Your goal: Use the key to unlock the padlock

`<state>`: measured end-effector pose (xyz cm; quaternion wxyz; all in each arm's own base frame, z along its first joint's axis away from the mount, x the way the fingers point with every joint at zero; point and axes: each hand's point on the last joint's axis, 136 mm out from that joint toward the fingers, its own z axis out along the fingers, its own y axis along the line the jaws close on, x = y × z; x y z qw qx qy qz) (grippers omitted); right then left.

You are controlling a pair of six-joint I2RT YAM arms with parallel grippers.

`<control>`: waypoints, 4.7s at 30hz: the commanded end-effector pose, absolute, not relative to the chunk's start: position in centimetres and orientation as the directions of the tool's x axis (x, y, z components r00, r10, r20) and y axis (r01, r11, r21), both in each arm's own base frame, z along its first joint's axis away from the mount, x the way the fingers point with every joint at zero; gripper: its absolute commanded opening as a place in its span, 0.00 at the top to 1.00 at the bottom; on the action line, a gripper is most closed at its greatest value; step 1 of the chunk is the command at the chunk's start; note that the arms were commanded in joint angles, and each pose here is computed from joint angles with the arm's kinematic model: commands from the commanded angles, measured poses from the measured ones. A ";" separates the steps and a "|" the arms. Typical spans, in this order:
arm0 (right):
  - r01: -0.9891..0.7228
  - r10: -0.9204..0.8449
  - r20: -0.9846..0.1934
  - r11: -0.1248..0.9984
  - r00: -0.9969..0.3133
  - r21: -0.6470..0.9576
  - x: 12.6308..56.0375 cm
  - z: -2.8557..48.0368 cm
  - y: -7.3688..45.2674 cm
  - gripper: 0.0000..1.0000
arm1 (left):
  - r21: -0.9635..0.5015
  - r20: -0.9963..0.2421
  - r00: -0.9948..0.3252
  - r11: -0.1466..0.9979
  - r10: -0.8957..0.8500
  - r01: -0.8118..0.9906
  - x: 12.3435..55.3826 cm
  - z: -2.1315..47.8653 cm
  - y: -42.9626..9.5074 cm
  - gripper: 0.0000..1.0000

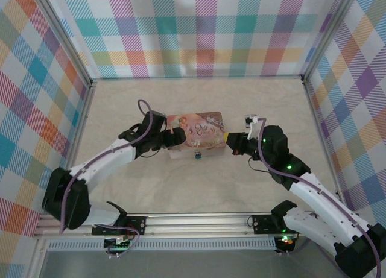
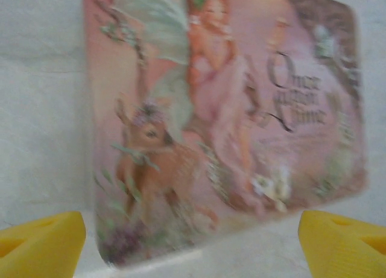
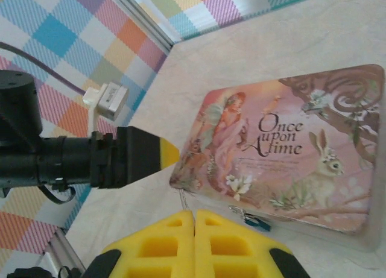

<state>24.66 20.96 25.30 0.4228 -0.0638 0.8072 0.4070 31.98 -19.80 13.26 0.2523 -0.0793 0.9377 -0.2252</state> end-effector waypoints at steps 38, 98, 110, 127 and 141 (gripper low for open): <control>-0.202 0.211 -0.757 0.888 -0.618 0.413 30.4 21.2 15.7 1.00 | -0.621 -0.501 -0.833 0.768 -0.236 0.156 32.0 15.7 -22.5 0.00; 0.044 0.294 -0.665 0.930 -0.687 0.365 41.4 12.5 14.2 1.00 | -0.567 -0.786 -0.604 0.541 -0.129 0.622 30.0 9.4 -37.1 0.19; 0.038 0.296 -0.664 0.927 -0.686 0.374 41.1 12.8 14.3 1.00 | -0.631 -0.748 -0.643 0.478 -0.164 0.611 29.8 9.3 -37.8 0.25; 0.033 0.309 -0.645 0.915 -0.699 0.402 40.4 12.2 14.9 1.00 | -0.681 -0.701 -0.684 0.475 -0.201 0.558 29.6 7.4 -38.2 0.24; 0.028 0.309 -0.649 0.914 -0.695 0.405 40.0 12.4 14.9 1.00 | -0.672 -0.713 -0.665 0.486 -0.221 0.559 30.0 8.2 -36.3 0.44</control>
